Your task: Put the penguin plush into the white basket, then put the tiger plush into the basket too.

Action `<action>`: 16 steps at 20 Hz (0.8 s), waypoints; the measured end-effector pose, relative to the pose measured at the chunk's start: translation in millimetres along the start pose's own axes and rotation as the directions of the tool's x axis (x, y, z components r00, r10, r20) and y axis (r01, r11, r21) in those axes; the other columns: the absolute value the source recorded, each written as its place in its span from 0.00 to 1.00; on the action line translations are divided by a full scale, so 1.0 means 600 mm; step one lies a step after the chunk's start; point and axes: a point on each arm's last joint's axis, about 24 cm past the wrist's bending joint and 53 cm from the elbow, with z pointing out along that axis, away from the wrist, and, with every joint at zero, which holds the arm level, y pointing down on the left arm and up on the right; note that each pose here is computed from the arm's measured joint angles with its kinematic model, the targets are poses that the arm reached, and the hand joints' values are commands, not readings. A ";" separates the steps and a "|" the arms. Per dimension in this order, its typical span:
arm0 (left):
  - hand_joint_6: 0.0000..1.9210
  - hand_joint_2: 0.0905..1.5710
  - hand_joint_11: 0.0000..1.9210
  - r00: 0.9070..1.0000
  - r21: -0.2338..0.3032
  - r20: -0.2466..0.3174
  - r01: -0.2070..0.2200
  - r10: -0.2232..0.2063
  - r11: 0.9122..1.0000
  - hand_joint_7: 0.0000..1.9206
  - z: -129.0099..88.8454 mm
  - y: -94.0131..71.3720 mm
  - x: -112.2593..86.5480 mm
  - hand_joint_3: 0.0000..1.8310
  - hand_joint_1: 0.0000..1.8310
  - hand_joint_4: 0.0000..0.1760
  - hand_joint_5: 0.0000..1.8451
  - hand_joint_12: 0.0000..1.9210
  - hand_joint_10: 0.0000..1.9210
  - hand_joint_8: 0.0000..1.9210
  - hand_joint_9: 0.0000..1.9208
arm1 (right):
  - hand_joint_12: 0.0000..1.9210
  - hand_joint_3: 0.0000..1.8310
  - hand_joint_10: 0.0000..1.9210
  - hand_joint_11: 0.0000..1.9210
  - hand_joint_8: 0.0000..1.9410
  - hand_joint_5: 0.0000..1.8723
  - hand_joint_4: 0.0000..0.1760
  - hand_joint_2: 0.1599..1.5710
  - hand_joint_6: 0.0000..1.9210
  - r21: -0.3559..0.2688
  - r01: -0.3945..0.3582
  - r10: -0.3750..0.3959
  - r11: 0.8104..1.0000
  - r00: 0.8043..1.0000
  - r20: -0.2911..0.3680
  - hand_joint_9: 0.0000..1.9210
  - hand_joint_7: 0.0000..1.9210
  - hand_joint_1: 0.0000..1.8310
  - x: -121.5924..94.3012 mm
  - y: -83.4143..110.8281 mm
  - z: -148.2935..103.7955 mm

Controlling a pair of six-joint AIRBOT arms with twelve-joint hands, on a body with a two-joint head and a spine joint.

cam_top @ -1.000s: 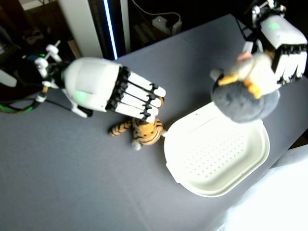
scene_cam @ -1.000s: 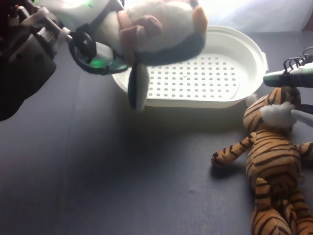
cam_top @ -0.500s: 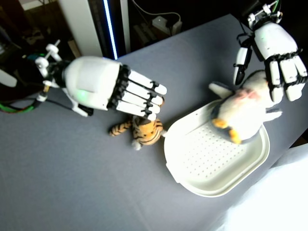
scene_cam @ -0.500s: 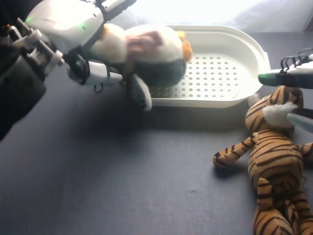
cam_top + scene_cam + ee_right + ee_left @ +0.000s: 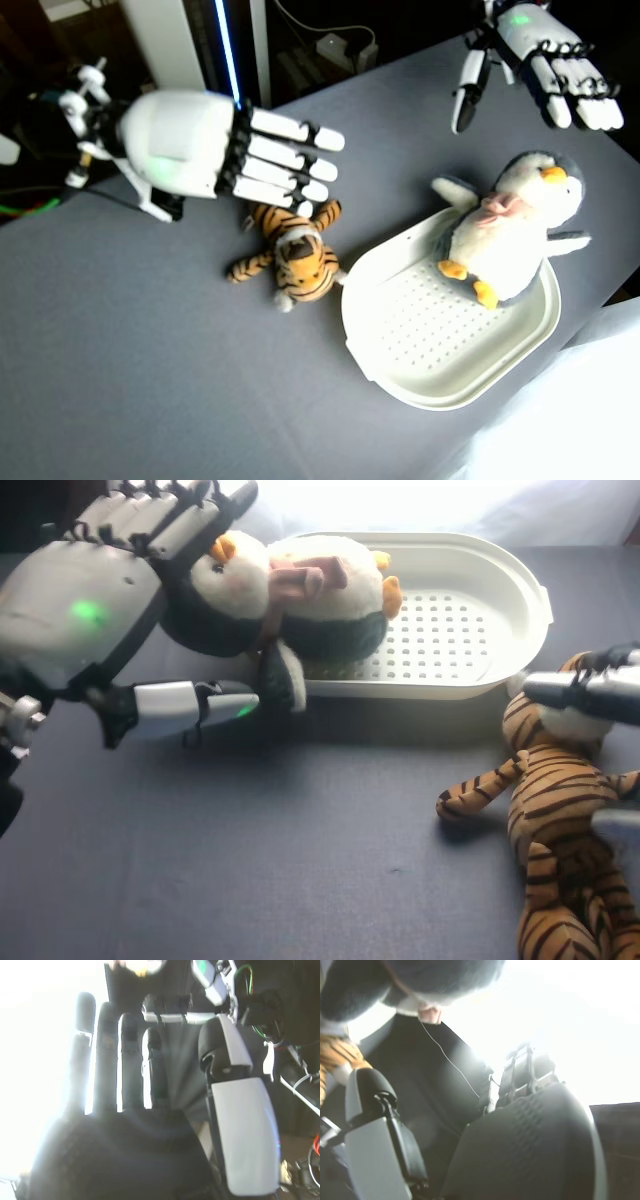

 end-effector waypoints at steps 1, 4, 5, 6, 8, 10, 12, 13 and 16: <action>0.00 0.47 0.00 1.000 0.026 0.011 0.021 -0.021 0.999 0.00 -0.009 -0.011 -0.003 0.00 0.47 1.00 0.00 0.00 0.00 0.00 0.00 | 0.33 0.00 0.00 0.20 0.00 0.16 0.14 0.69 0.00 0.024 -0.005 0.005 1.000 1.000 -0.023 0.29 0.23 0.38 0.013 -0.011 0.001; 0.00 0.47 0.00 0.999 0.042 0.016 0.034 -0.035 0.999 0.00 -0.026 -0.020 -0.001 0.00 0.50 1.00 0.00 0.00 0.00 0.00 0.00 | 0.27 0.00 0.00 0.21 0.00 0.17 0.12 0.69 0.00 0.082 0.002 0.006 0.997 0.995 -0.097 0.29 0.24 0.41 0.048 -0.038 0.002; 0.00 0.47 0.00 0.999 0.042 0.017 0.034 -0.035 0.999 0.00 -0.030 -0.020 -0.003 0.00 0.51 1.00 0.00 0.00 0.00 0.00 0.00 | 0.27 0.00 0.00 0.21 0.00 0.17 0.10 0.69 0.00 0.096 0.008 0.003 0.995 0.993 -0.118 0.29 0.24 0.41 0.056 -0.045 0.004; 0.00 0.48 0.00 0.999 0.050 0.026 0.040 -0.042 0.998 0.00 -0.034 -0.023 -0.007 0.00 0.50 1.00 0.00 0.00 0.00 0.00 0.00 | 0.36 0.00 0.00 0.22 0.00 0.19 0.01 0.68 0.00 0.106 0.015 -0.001 0.994 0.992 -0.128 0.32 0.26 0.47 0.059 -0.053 0.007; 0.00 0.49 0.00 0.998 0.051 0.037 0.055 -0.057 0.997 0.00 -0.040 -0.021 -0.011 0.00 0.50 1.00 0.00 0.00 0.00 0.00 0.00 | 0.46 0.00 0.01 0.22 0.00 0.21 0.00 0.67 0.00 0.131 0.022 -0.003 0.991 0.990 -0.139 0.35 0.28 0.51 0.064 -0.071 0.012; 0.00 0.49 0.00 0.997 0.046 0.037 0.065 -0.067 0.997 0.00 -0.045 -0.020 -0.008 0.00 0.50 1.00 0.00 0.00 0.00 0.00 0.00 | 0.69 0.00 0.51 0.37 0.59 0.41 0.00 0.70 0.49 0.136 0.023 -0.003 0.990 0.989 -0.145 0.43 0.40 0.78 0.071 -0.080 0.025; 0.00 0.48 0.00 0.997 0.046 0.041 0.065 -0.067 0.997 0.00 -0.047 -0.019 -0.010 0.00 0.51 1.00 0.00 0.00 0.00 0.00 0.00 | 0.78 0.00 0.80 0.40 0.73 0.34 0.00 0.75 0.57 0.123 0.028 -0.009 0.992 0.988 -0.157 0.39 0.32 0.82 0.079 -0.080 0.040; 0.00 0.48 0.00 0.997 0.043 0.042 0.065 -0.067 0.997 0.00 -0.049 -0.018 -0.010 0.00 0.51 1.00 0.00 0.00 0.00 0.00 0.00 | 0.80 0.00 0.83 0.41 0.76 0.35 0.00 0.76 0.63 0.122 0.032 -0.011 0.992 0.987 -0.162 0.38 0.31 0.81 0.083 -0.079 0.046; 0.00 0.48 0.00 0.996 0.039 0.052 0.069 -0.071 0.997 0.00 -0.049 -0.015 -0.014 0.00 0.51 1.00 0.00 0.00 0.00 0.00 0.00 | 0.88 0.00 0.90 0.41 0.79 0.38 0.00 0.80 0.73 0.128 0.055 -0.033 0.990 0.985 -0.168 0.33 0.27 0.73 0.080 -0.084 0.050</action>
